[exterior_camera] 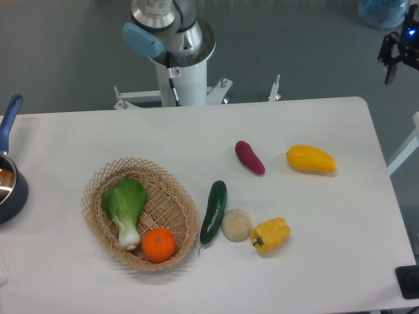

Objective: Pick up the mango from the table
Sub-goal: 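Move the open gripper into view above the table, then lower the open gripper toward the yellow mango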

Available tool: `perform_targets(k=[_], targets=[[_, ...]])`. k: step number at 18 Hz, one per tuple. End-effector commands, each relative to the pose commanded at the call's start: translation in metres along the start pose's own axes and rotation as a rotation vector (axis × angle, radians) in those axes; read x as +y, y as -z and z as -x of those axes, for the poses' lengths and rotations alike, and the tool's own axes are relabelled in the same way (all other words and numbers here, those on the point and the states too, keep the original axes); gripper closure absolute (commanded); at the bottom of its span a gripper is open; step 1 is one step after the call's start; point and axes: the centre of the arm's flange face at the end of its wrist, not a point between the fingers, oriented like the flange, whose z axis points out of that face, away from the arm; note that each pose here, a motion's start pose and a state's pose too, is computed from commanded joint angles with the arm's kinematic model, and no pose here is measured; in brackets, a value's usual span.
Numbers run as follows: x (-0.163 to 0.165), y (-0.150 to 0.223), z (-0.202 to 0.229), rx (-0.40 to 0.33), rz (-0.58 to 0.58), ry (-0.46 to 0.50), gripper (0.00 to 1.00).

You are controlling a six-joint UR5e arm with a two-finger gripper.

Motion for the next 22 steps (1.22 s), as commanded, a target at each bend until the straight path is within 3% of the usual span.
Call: perform_targets(k=[11, 15, 17, 22], targets=[[0.001, -0.018, -0.016, 0.015, -0.006, 0.025, 0.00], [-0.012, -0.024, -0.029, -0.004, 0.004, 0.054, 0.00], [-0.016, -0.040, -0.039, -0.026, 0.010, 0.089, 0.00], [-0.032, -0.084, -0.069, 0.049, -0.027, 0.103, 0.00]])
